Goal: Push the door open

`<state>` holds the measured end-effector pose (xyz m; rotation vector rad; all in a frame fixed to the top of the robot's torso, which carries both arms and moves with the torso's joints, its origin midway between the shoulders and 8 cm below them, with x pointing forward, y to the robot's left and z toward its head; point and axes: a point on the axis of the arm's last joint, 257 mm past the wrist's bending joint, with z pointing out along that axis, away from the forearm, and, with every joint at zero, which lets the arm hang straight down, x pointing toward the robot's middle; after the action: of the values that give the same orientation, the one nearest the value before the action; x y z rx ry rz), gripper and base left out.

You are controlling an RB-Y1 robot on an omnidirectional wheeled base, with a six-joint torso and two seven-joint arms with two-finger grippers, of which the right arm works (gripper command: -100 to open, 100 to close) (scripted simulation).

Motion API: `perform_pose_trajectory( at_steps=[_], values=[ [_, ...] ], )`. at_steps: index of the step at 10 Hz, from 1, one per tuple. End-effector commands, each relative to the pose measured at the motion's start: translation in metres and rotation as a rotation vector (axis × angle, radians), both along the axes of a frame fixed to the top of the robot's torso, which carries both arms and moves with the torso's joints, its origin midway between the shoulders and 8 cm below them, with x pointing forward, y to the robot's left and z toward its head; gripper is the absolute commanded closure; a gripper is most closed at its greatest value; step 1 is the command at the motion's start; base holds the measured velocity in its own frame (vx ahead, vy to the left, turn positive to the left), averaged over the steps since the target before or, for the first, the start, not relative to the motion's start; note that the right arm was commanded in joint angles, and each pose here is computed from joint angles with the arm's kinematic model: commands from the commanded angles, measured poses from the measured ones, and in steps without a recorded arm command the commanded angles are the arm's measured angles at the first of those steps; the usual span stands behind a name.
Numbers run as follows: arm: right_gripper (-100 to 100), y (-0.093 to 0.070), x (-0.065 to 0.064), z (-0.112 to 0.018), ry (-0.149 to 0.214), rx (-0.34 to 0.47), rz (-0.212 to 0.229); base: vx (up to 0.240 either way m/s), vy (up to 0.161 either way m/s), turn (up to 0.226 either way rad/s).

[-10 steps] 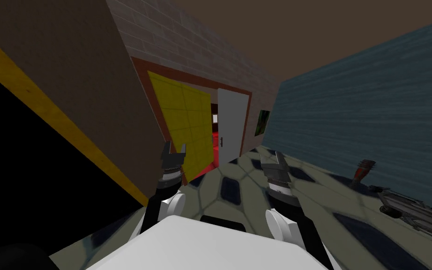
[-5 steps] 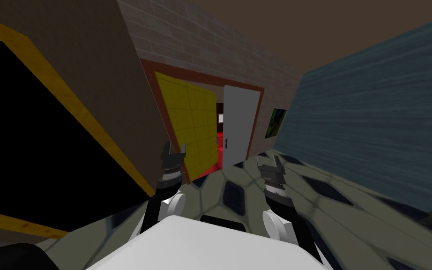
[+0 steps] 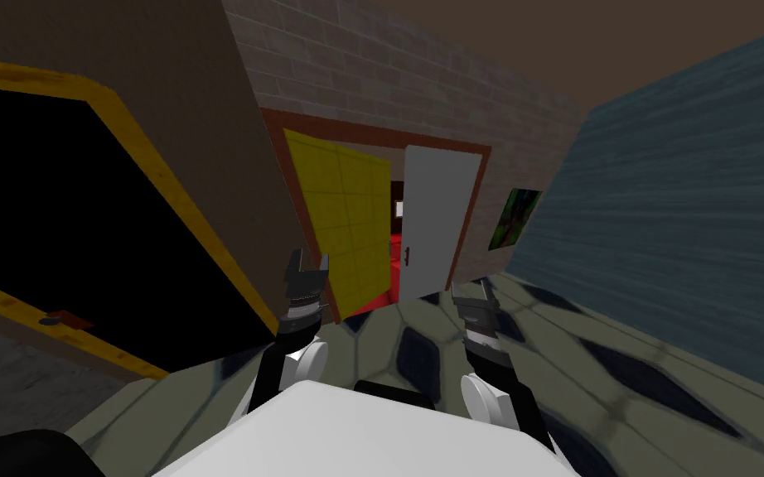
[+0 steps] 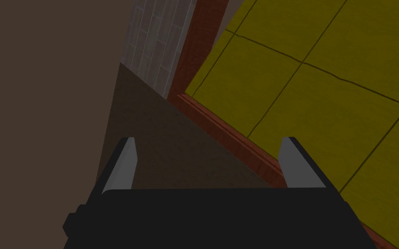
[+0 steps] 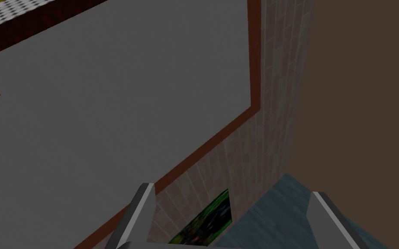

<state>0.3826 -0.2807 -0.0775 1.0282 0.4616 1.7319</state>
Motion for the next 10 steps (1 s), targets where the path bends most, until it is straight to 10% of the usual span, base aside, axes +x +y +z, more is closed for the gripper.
perform_pose_trajectory(
  at_steps=[1,10],
  values=[
    [-100,-0.001,0.002,-0.014,0.009,0.058,0.023,0.114,-0.074,0.260],
    [-100,-0.008,0.007,-0.070,0.047,0.284,0.086,0.091,-0.074,0.204]
  ],
)
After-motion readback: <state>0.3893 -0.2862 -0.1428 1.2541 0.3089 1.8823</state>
